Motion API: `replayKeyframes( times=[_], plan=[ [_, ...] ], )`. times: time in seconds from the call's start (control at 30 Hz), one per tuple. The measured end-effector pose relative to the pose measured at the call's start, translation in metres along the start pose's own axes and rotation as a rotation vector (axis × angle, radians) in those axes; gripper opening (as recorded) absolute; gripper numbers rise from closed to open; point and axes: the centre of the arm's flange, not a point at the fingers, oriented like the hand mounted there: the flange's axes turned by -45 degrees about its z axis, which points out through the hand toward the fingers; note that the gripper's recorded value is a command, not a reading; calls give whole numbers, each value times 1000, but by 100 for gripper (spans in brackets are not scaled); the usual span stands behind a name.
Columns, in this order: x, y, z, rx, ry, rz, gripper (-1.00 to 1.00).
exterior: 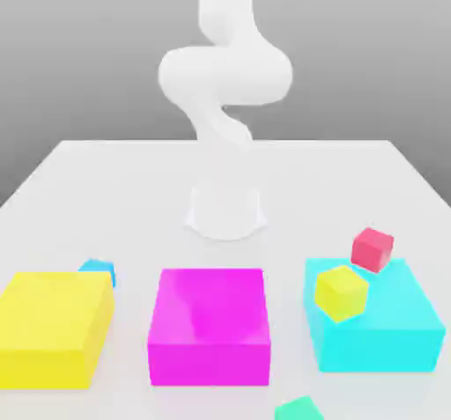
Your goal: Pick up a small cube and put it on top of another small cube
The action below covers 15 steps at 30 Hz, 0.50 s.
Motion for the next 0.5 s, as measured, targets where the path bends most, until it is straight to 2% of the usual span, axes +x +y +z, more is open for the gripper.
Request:
replayKeyframes(
  times=[0.23,0.5],
  plan=[
    [-6,-18,127,28,-178,-84,0],
    [-51,-43,262,64,-376,-181,0]
  ],
)
